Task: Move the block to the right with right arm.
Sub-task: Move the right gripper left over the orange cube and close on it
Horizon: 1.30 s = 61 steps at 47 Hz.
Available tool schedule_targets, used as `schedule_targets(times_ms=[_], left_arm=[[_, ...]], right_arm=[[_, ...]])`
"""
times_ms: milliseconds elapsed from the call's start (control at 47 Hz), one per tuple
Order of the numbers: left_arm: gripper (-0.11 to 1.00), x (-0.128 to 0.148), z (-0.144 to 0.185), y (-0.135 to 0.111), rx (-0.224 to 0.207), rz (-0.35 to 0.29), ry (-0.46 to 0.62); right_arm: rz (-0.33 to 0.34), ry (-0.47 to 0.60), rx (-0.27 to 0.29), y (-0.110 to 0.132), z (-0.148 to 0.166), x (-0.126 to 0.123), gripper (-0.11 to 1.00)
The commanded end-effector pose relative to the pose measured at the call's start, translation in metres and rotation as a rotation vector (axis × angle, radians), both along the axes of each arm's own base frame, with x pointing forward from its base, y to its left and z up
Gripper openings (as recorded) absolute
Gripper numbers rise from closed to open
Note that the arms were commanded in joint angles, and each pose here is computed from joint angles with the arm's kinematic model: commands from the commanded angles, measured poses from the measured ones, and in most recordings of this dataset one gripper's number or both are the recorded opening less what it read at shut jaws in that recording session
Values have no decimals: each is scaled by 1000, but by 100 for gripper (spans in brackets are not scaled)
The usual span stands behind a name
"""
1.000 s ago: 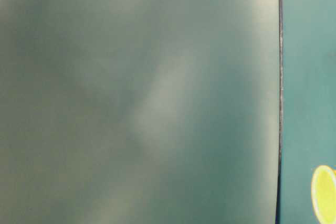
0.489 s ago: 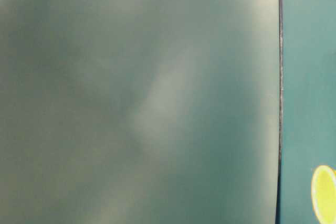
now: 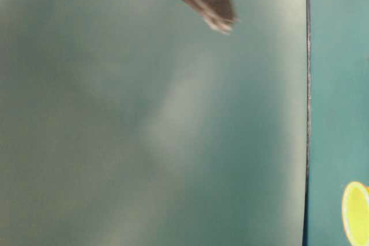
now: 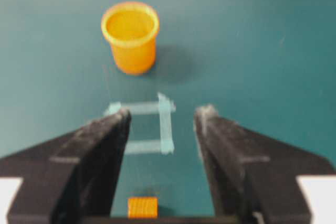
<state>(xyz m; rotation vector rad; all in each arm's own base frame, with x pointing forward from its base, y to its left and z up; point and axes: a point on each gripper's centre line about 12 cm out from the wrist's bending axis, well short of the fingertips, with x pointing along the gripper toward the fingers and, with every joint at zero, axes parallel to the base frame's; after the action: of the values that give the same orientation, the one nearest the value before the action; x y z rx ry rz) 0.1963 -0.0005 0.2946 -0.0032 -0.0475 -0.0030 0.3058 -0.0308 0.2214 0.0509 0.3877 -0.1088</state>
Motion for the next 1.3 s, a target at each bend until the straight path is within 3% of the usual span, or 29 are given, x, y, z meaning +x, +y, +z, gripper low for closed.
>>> schedule_targets(times_ms=[0, 277, 617, 1277], left_arm=[[0, 2, 9, 0, 0, 0, -18], [0, 3, 7, 0, -11, -1, 5], [0, 3, 4, 0, -11, 0, 29], [0, 3, 3, 0, -11, -2, 35]], right_arm=[[-3, 18, 2, -2, -6, 11, 58], [4, 168, 15, -1, -54, 21, 58], [27, 279, 33, 9, -91, 24, 58], [20, 334, 57, 11, -112, 27, 60]])
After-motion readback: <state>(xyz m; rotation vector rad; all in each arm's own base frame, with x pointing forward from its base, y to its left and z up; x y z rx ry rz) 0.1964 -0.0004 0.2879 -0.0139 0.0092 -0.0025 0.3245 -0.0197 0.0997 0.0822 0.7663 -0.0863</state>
